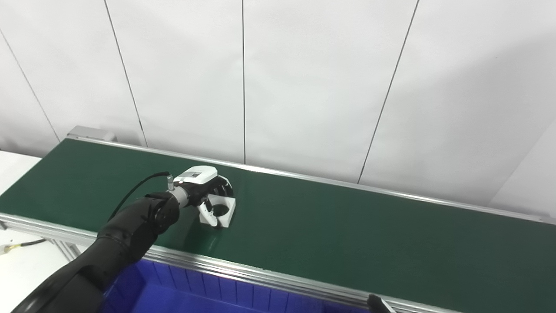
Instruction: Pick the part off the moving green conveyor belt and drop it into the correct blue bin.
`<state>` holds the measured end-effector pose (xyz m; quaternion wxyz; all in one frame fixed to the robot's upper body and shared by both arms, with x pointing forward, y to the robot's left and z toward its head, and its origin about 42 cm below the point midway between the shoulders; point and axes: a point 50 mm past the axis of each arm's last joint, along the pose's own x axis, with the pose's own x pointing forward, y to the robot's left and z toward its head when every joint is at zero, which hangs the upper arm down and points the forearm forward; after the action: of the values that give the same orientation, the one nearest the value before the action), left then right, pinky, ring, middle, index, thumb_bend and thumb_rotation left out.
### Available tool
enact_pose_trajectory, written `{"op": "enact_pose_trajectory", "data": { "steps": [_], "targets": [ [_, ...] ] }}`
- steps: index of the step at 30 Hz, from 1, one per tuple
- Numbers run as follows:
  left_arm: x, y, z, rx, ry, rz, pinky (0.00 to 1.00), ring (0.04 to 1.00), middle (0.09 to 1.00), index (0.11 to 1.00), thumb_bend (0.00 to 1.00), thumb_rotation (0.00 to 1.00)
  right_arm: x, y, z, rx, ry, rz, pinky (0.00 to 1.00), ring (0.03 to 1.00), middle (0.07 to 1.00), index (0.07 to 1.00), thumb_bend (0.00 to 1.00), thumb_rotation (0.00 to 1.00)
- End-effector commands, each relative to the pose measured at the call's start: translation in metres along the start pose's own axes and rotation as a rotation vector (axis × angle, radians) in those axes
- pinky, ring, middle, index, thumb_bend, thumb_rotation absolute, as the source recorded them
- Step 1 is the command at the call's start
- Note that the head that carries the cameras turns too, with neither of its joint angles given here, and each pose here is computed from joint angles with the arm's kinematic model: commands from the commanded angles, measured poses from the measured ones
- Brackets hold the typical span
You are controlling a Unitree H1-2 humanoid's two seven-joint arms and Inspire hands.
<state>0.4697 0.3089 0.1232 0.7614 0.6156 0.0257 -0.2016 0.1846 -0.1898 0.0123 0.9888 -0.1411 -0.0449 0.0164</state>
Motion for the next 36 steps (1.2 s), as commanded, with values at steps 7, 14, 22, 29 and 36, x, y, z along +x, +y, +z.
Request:
{"op": "enact_pose_trajectory", "data": {
  "steps": [7,14,22,29,36],
  "targets": [
    [0.002,0.023,0.016,-0.044,-0.136,0.192,0.43,0.498,0.463,0.524,0.51,0.00,0.003,-0.003,0.009,0.030,-0.069,-0.017,0.77,0.809,0.814,0.818,0.81,0.74],
    [-0.012,0.046,0.020,-0.128,-0.215,0.338,0.49,0.531,0.482,0.508,0.52,0.00,0.003,0.001,0.012,0.043,-0.076,-0.015,0.76,0.802,0.815,0.817,0.80,0.73],
    [-0.057,0.061,0.042,-0.275,-0.392,0.530,0.44,0.409,0.489,0.548,0.50,0.00,-0.001,0.008,0.019,0.045,-0.104,-0.023,0.76,0.805,0.814,0.819,0.83,0.74],
    [-0.091,0.045,0.056,-0.442,-0.516,0.570,0.43,0.408,0.491,0.554,0.49,0.00,0.000,0.015,0.026,0.039,-0.136,-0.017,0.77,0.810,0.819,0.824,0.85,0.76],
    [-0.125,0.001,0.079,-0.554,-0.569,0.534,0.39,0.399,0.497,0.556,0.49,0.00,0.004,0.019,0.033,0.025,-0.170,-0.016,0.77,0.806,0.826,0.836,0.90,0.82]
  ]
}}
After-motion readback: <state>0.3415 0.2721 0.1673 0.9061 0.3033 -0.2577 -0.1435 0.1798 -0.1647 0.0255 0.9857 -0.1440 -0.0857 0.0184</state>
